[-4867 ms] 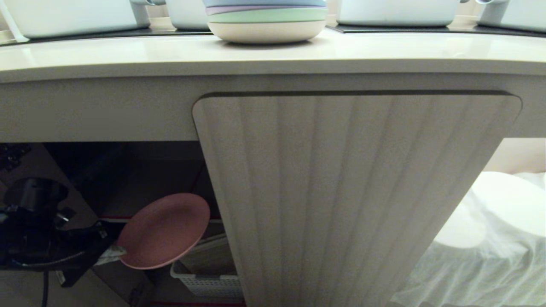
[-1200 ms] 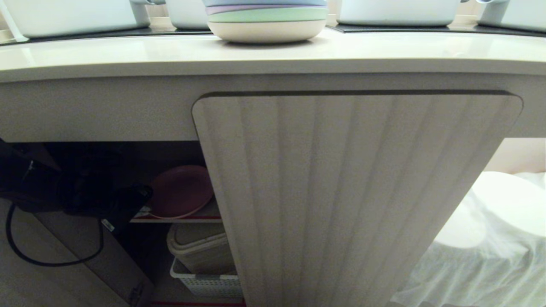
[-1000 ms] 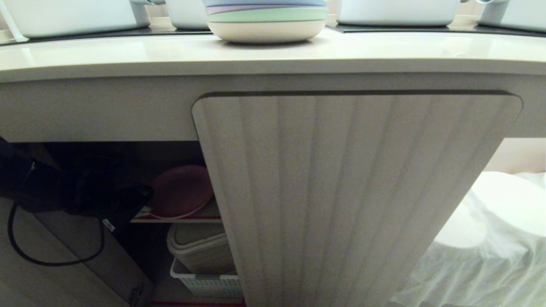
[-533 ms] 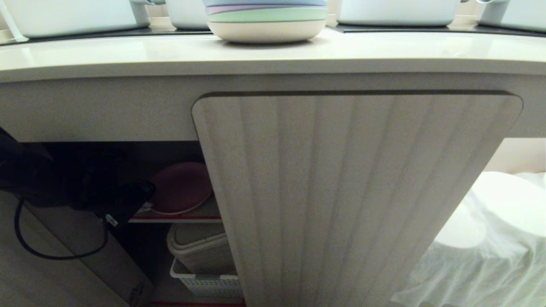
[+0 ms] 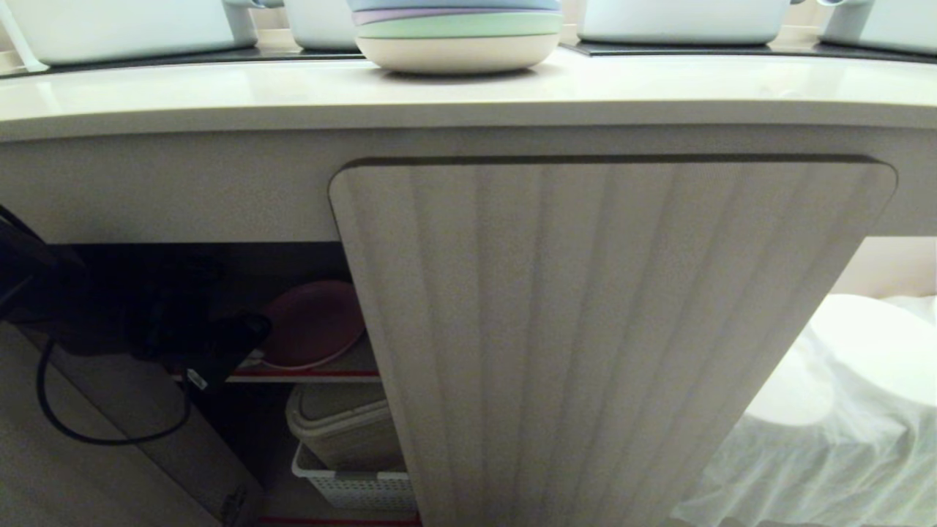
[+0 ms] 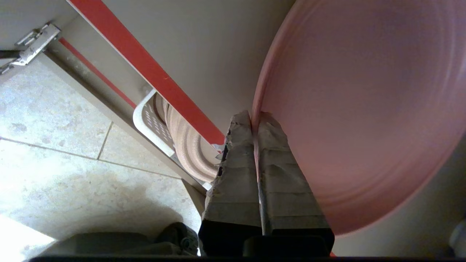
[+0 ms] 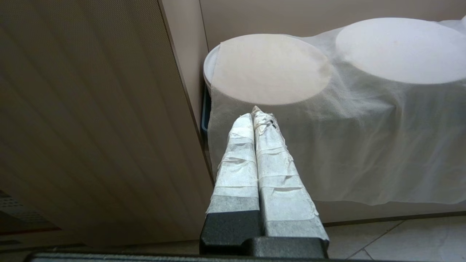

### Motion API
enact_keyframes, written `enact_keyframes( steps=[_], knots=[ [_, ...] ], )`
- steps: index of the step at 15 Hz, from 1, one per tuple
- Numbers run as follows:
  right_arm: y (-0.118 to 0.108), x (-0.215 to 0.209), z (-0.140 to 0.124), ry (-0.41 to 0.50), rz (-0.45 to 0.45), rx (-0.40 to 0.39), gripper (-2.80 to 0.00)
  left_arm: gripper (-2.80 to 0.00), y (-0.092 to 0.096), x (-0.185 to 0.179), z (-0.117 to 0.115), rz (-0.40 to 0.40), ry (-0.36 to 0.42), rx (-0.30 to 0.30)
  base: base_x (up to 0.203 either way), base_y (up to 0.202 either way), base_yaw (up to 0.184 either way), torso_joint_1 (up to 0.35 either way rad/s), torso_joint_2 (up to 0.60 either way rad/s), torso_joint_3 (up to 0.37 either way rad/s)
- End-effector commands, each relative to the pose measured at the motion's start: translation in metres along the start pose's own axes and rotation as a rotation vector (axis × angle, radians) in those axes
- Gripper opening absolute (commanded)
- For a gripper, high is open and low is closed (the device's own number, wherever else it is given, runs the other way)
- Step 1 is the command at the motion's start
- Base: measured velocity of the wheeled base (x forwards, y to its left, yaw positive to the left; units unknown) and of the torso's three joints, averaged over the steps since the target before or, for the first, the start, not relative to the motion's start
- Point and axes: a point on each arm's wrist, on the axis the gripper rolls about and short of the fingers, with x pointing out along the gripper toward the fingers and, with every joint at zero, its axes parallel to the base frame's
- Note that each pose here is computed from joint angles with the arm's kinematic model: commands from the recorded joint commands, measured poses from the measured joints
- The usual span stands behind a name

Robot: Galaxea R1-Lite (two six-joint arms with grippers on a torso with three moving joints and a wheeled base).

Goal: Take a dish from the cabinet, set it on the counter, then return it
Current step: Put it back into the cabinet

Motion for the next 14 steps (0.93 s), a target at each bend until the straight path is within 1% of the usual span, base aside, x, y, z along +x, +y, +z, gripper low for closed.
enact_keyframes(
  steps=[1,4,6,9,14],
  knots=[
    [0.000,0.000,0.000,0.001,0.000,0.000,-2.80,-2.80,0.002,0.004,-0.001,0.007,0.007,-0.006,0.000,0.000,0.000,0.000,0.00,0.000],
    [0.000,0.000,0.000,0.001,0.000,0.000,-2.80,-2.80,0.000,0.005,-0.003,0.007,0.013,-0.007,0.000,0.000,0.000,0.000,0.00,0.000],
    [0.000,0.000,0.000,-0.001,0.000,0.000,-2.80,-2.80,-0.005,0.004,-0.004,-0.004,0.010,-0.022,0.000,0.000,0.000,0.000,0.00,0.000],
    [0.000,0.000,0.000,0.001,0.000,0.000,-2.80,-2.80,-0.010,0.004,-0.005,-0.010,0.001,-0.015,0.000,0.000,0.000,0.000,0.00,0.000],
    [0.000,0.000,0.000,0.000,0.000,0.000,-2.80,-2.80,-0.010,0.004,-0.005,-0.008,-0.001,-0.014,0.000,0.000,0.000,0.000,0.00,0.000]
  ],
)
